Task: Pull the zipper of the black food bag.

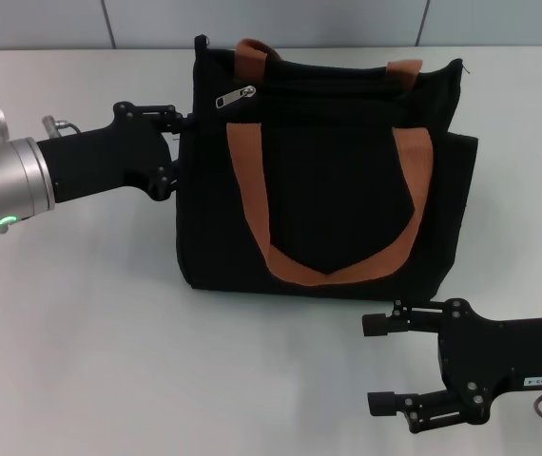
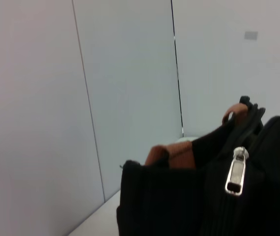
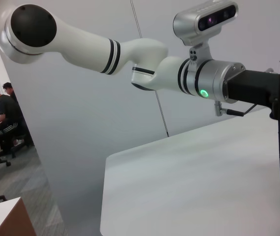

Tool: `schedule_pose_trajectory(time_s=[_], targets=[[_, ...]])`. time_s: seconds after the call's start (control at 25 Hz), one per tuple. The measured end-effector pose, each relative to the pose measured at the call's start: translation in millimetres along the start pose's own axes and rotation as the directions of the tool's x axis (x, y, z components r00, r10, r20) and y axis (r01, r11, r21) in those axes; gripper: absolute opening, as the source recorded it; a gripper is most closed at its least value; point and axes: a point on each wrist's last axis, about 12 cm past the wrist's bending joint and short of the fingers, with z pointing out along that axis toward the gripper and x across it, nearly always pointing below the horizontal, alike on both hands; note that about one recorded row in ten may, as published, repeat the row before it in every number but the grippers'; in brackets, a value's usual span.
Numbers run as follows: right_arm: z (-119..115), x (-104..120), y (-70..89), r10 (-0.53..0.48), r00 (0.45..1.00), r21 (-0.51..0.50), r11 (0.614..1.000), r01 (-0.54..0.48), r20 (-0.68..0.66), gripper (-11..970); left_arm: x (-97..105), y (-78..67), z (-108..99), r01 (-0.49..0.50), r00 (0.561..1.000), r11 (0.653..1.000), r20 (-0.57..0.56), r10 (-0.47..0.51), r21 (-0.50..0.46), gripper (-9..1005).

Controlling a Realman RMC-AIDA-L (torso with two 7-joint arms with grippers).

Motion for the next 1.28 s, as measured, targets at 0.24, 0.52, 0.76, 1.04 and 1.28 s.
schedule_pose_trajectory(time_s=[0.24, 0.52, 0.76, 1.04, 1.28], targets=[[-0.1, 0.5, -0.3, -0.002, 1.000, 0.005, 1.000, 0.002, -0.002, 834, -3.8, 0.5, -4.2, 0.033, 0.998, 0.999, 0.057, -0.032, -0.017, 302], [-0.5, 0.7, 0.0, -0.002, 1.000, 0.007, 1.000, 0.002, 0.001, 834, -4.7, -3.7, -14.1, 0.079, 0.986, 0.996, 0.149, -0.072, -0.040, 29], [2.0, -5.8, 1.3, 0.010, 0.997, -0.008, 1.000, -0.009, 0.071, 834, -6.1, -11.4, -20.0, 0.064, 0.979, 0.998, 0.192, -0.062, -0.003, 26], [-0.7, -29.8, 2.7, 0.111, 0.953, -0.055, 0.994, -0.099, 0.283, 834, -10.4, -16.1, -21.8, 0.054, 0.969, 0.998, 0.238, -0.059, 0.028, 24], [-9.1, -53.8, -12.9, 0.291, 0.862, -0.078, 0.955, -0.285, 0.414, 834, -12.0, -16.2, -21.4, 0.062, 0.965, 0.998, 0.254, -0.067, 0.029, 24]])
